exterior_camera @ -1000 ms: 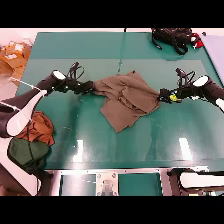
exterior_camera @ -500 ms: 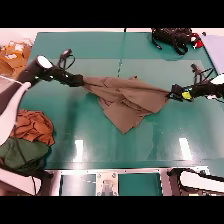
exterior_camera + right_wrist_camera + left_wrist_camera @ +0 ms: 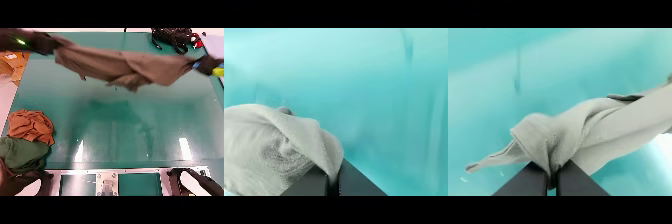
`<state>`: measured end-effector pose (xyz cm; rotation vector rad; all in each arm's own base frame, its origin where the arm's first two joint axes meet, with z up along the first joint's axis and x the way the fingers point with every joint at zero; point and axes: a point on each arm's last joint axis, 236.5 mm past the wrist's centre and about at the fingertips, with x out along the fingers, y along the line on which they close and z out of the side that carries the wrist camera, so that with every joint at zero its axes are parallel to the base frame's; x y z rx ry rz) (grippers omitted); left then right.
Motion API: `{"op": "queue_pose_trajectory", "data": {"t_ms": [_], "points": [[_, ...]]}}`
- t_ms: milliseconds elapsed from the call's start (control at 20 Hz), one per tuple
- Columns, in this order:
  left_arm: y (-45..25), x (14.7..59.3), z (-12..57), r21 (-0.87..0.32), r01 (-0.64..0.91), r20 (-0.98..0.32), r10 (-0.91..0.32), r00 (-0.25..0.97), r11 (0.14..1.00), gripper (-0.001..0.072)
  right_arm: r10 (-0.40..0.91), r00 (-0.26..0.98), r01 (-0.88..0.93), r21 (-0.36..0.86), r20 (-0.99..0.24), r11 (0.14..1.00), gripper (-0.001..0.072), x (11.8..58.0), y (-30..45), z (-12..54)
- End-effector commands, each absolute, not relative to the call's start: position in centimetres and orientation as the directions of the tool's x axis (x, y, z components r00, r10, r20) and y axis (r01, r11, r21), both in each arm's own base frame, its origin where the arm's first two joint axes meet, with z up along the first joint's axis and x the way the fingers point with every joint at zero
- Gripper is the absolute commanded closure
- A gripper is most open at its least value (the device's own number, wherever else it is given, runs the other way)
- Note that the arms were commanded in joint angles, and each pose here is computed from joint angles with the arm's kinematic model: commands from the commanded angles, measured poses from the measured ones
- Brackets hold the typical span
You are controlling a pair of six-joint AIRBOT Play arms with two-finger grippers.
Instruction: Fold the shirts.
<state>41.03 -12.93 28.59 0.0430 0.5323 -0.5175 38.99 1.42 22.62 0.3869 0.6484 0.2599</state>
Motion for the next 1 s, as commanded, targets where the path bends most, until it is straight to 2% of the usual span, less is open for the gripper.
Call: {"op": "queue_pose_trajectory", "data": {"t_ms": [0,150,350,500,600,800,950], "points": [[-12.5,34.1,37.5,0.014,0.508,-0.348,-0.472,0.810,0.861,0.0684,0.336,0.884,-0.236,0.310,-0.325,0.921,0.0689,34.7,3.4,34.2],[-12.3,31.5,38.1,0.035,0.521,-0.361,-0.475,0.802,0.853,0.0683,0.326,0.912,-0.264,0.253,-0.247,0.931,0.0689,32.1,4.2,37.9],[-11.7,32.4,32.7,-0.024,0.499,-0.506,-0.441,0.741,0.866,0.0683,0.372,0.848,-0.266,0.305,-0.378,0.915,0.0688,32.2,4.8,33.0],[-12.2,34.3,22.7,-0.150,0.475,-0.675,-0.441,0.592,0.867,0.0682,0.424,0.734,-0.198,0.430,-0.531,0.881,0.0688,34.4,4.9,23.6],[-12.2,35.5,14.2,-0.221,0.430,-0.760,-0.430,0.487,0.876,0.0682,0.459,0.628,-0.107,0.514,-0.629,0.851,0.0687,36.1,5.5,14.7],[-12.6,38.8,-0.6,-0.312,0.320,-0.817,-0.424,0.391,0.895,0.0682,0.438,0.488,0.073,0.536,-0.755,0.841,0.0687,39.5,6.8,-0.9],[-12.4,42.6,-5.7,-0.318,0.266,-0.835,-0.402,0.375,0.910,0.0682,0.437,0.432,0.134,0.536,-0.789,0.834,0.0687,42.1,7.3,-6.0]]}}
